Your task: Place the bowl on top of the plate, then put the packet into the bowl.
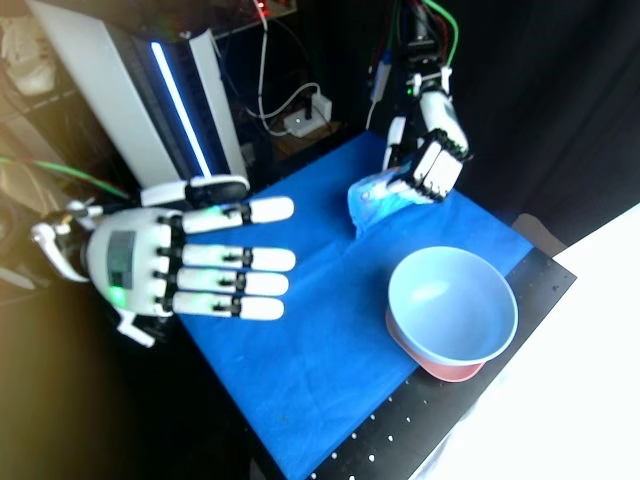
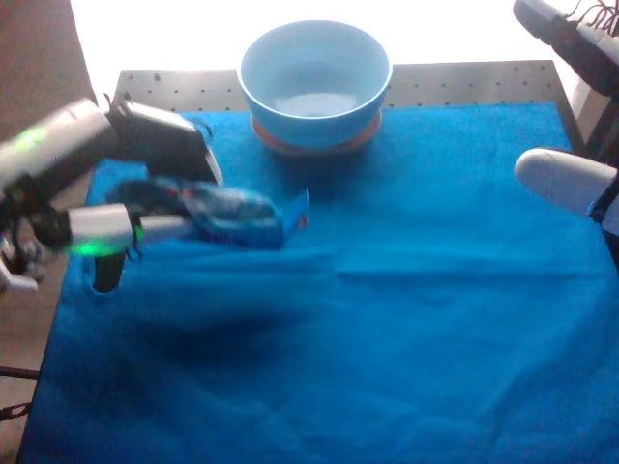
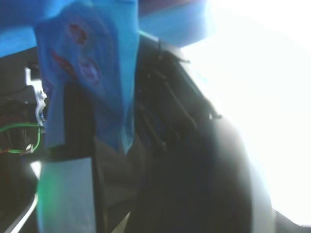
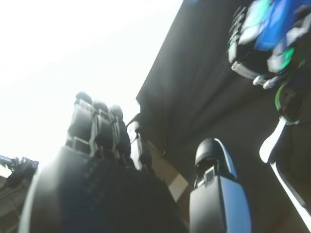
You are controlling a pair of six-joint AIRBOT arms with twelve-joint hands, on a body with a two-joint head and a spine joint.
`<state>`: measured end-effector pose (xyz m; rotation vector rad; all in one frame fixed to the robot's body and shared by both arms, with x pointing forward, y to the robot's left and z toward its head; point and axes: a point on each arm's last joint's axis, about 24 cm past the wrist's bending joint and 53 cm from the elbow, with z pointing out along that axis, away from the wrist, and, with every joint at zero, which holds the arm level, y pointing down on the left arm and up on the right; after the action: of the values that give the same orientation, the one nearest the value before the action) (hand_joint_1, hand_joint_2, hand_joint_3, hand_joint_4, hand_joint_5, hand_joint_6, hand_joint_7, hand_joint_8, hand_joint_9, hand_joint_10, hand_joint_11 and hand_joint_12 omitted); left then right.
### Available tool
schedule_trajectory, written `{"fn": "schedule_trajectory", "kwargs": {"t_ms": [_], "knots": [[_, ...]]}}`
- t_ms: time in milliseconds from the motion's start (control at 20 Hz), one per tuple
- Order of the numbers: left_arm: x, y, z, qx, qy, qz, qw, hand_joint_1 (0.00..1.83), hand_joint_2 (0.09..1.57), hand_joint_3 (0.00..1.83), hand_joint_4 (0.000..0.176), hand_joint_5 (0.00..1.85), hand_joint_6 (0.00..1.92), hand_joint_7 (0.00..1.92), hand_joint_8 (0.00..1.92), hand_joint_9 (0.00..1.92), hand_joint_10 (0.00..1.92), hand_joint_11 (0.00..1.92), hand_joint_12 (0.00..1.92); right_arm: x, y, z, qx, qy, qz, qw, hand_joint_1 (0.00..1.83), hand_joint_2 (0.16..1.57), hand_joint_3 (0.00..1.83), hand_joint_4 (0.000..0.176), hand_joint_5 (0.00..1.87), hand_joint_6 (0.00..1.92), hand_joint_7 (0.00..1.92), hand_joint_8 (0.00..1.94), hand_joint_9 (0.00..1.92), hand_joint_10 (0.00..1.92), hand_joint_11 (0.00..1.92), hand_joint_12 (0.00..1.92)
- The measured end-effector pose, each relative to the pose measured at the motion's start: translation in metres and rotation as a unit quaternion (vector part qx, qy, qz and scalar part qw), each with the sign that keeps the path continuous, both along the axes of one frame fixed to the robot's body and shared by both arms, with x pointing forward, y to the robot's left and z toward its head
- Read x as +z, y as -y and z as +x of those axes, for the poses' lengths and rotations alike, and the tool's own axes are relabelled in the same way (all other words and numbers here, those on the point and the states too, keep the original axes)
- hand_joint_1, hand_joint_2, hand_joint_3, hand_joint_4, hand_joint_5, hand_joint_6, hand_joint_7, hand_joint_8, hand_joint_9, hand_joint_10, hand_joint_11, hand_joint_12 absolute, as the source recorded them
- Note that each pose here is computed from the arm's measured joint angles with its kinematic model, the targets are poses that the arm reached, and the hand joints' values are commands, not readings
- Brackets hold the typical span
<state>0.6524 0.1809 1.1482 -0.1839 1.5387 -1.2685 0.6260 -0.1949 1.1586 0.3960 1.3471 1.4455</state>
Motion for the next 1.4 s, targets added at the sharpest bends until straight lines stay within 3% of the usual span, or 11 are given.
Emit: {"fn": "schedule_trajectory", "kwargs": {"t_ms": [150,350,450,600,750,850,950,1000,1100,1200,1400], "knots": [[0.055,-0.005,0.007,0.005,0.072,-0.033,0.9969,1.37,1.11,0.0,0.0,1.0,0.89,0.94,1.04,0.89,1.22,0.69,1.36,0.0,0.001,0.0,-0.001,0.0,0.001,1.0,0.34,1.17,0.01,0.176,0.0,0.0,0.06,0.0,0.0,0.0,0.0,0.0],[0.088,0.003,0.034,0.021,0.12,-0.047,0.9914,1.39,1.07,0.0,0.0,1.01,0.9,1.16,0.66,0.93,1.14,0.57,1.35,-0.001,0.001,0.0,-0.002,-0.003,0.002,1.0,0.33,1.21,0.01,0.176,0.0,0.0,0.07,0.0,0.02,0.01,0.01,0.01],[0.086,0.016,0.061,0.033,0.107,-0.043,0.9928,1.39,1.05,0.0,0.0,1.02,0.87,1.24,0.53,1.01,1.01,0.75,1.24,-0.001,0.002,0.0,-0.004,-0.003,0.003,1.0,0.35,1.25,0.02,0.173,0.0,0.0,0.06,0.0,0.0,0.0,0.0,0.0],[0.081,0.049,0.096,0.028,0.08,-0.02,0.9962,1.39,1.06,0.0,0.0,0.96,0.94,1.14,0.67,1.08,0.99,0.94,1.23,-0.005,0.002,0.0,-0.005,-0.008,0.003,1.0,0.33,1.24,0.01,0.176,0.0,0.0,0.05,0.0,0.0,0.0,0.0,0.0],[0.078,0.072,0.118,0.026,0.063,-0.006,0.9976,1.38,1.1,0.0,0.0,0.91,1.07,1.02,0.84,0.99,1.09,0.85,1.2,-0.007,-0.001,-0.001,-0.002,-0.007,0.004,1.0,0.35,1.26,0.01,0.169,0.0,0.0,0.03,0.0,0.0,0.0,0.0,0.0],[0.054,0.079,0.137,0.041,0.025,0.026,0.9985,1.37,1.11,0.0,0.0,0.89,1.12,0.99,0.91,0.93,1.15,0.76,1.21,-0.009,0.001,0.0,-0.005,-0.009,0.004,0.9999,0.33,1.27,0.01,0.17,0.0,0.0,0.03,0.0,0.0,0.0,0.0,0.0],[0.033,0.075,0.148,0.056,-0.008,0.054,0.9969,1.2,1.16,0.0,0.0,0.83,1.14,0.94,1.13,0.84,0.63,0.55,1.28,-0.01,0.0,0.0,-0.005,-0.01,0.005,0.9999,0.25,1.27,0.01,0.174,0.0,0.0,0.04,0.0,0.0,0.0,0.01,0.01],[0.027,0.073,0.151,0.061,-0.019,0.062,0.9961,1.15,1.07,0.0,0.0,0.75,0.5,0.8,0.61,0.8,0.52,0.47,1.21,-0.01,0.0,0.0,-0.004,-0.011,0.004,0.9999,0.24,1.27,0.0,0.176,0.0,0.0,0.03,0.0,0.0,0.0,0.0,0.0],[0.023,0.069,0.153,0.066,-0.026,0.067,0.9952,1.03,1.0,0.0,0.0,0.75,0.05,0.78,0.13,0.74,0.32,0.4,1.11,-0.01,0.0,0.0,-0.004,-0.011,0.004,0.9999,0.29,1.27,0.0,0.176,0.0,0.0,0.03,0.0,0.0,0.0,0.0,0.0],[0.023,0.066,0.157,0.071,-0.027,0.068,0.9948,0.97,0.96,0.0,0.002,0.65,0.0,0.69,0.01,0.71,0.1,0.35,1.0,-0.011,0.0,-0.001,-0.003,-0.011,0.004,0.9999,0.31,1.3,0.01,0.161,0.0,0.0,0.02,0.0,0.01,0.0,0.03,0.01],[0.019,0.079,0.156,0.063,-0.029,0.07,0.9952,0.93,0.96,0.0,0.005,0.6,0.0,0.65,0.0,0.71,0.04,0.35,1.03,-0.014,-0.002,-0.001,-0.002,-0.014,0.002,0.9999,0.28,1.3,0.0,0.144,0.0,0.0,0.02,0.0,0.0,0.0,0.03,0.02]]}}
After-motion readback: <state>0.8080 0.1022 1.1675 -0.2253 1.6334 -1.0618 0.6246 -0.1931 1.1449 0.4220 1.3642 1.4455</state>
